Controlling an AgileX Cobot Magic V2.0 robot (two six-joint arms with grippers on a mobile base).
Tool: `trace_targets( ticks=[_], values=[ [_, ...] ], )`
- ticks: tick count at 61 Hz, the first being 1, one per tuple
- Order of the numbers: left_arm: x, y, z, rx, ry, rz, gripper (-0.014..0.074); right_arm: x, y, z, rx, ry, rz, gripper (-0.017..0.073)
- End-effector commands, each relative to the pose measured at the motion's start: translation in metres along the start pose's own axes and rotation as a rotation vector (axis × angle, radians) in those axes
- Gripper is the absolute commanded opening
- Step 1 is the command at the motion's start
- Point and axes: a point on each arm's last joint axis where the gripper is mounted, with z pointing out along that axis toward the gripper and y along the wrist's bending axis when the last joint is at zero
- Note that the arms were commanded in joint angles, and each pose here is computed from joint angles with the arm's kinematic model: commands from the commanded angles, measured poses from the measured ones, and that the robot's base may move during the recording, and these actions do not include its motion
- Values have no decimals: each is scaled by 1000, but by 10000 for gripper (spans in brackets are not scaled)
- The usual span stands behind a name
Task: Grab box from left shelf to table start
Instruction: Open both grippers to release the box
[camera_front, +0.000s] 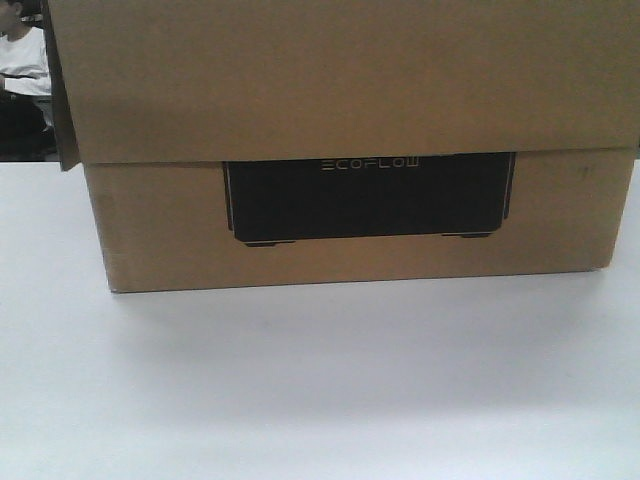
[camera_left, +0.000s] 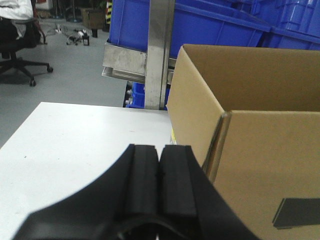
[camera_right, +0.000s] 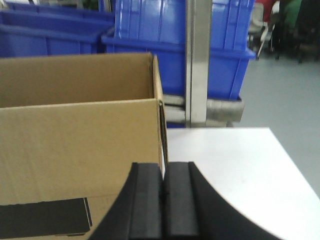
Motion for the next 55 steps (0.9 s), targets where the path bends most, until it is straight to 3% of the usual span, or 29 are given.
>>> trace_targets(
  ticks=[1,15,46,55],
  values=[
    [-12,1,-17,-13,-161,4,-67,-17,0,-18,1,-175,-25,23],
    [-14,1,-41,-14,-240,4,-67,-20,0,-41,-10,-266,-23,23],
    [-15,1,-41,-14,-242,4,-67,-20,0,-41,-10,-267,-23,23],
    [-15,1,-41,-14,-242,4,-67,-5,-1,-43,-7,-254,-36,23]
  ],
)
